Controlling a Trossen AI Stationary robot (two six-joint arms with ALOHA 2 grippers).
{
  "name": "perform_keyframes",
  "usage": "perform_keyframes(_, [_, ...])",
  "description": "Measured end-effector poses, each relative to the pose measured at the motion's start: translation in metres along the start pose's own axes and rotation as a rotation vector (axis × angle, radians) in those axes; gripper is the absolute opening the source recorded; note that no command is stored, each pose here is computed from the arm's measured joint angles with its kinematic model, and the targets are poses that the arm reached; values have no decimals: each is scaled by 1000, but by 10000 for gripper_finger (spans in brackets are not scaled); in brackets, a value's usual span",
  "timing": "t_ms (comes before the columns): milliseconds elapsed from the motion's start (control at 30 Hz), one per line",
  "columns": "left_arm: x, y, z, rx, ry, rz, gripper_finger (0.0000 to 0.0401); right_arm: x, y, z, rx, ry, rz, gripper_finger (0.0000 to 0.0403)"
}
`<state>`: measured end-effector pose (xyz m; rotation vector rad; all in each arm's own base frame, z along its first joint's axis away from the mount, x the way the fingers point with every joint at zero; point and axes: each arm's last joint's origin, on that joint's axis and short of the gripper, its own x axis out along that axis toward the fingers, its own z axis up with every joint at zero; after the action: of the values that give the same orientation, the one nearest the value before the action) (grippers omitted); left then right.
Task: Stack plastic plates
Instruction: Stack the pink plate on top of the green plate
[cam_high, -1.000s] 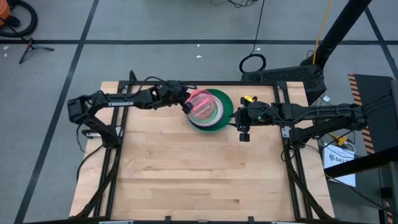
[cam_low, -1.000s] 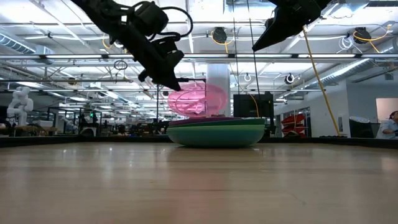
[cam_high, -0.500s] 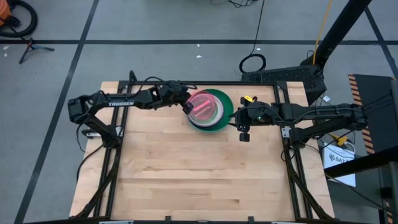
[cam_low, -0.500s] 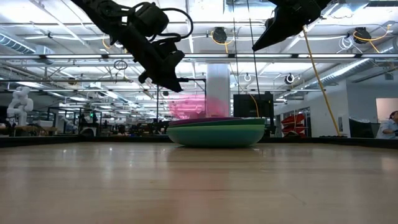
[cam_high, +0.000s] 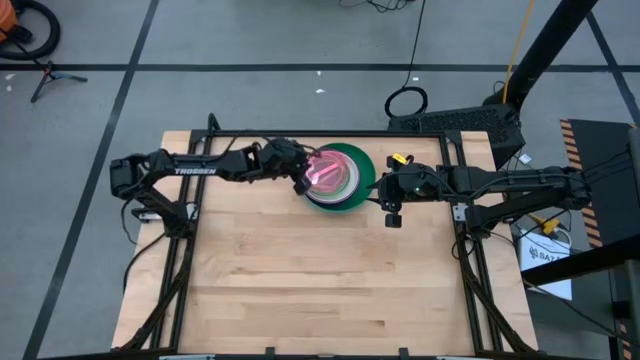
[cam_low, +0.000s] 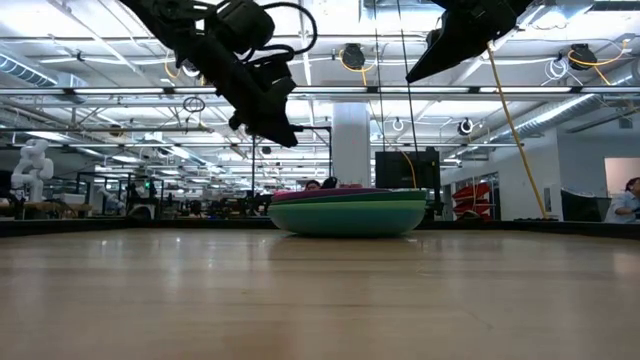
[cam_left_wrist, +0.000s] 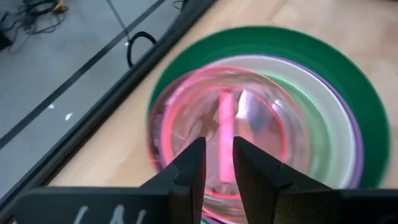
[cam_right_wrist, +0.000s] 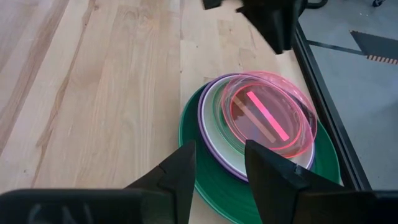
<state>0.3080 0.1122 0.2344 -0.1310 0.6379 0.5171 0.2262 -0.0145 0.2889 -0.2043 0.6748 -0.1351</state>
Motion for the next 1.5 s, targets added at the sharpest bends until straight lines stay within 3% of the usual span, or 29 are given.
perform_keyframes(200, [3,-18,-5,64,14,-39,88,0,0,0,1,0,0,130])
perform_keyframes(433, [42,-28,-20,75,16,-38,88,0,0,1,3,-7,-2,130])
perform_keyframes(600, [55,-30,-24,59,35,-36,88,0,0,1,2,-7,-2,130])
perform_keyframes(867, [58,-33,-35,-2,121,-30,88,0,0,1,-4,-7,-2,130])
perform_keyframes(1133, [54,-46,-42,31,176,-50,88,0,0,1,-3,-8,-2,130])
perform_keyframes(1500, [51,-60,-42,54,152,-84,88,0,0,1,-1,-8,-2,130])
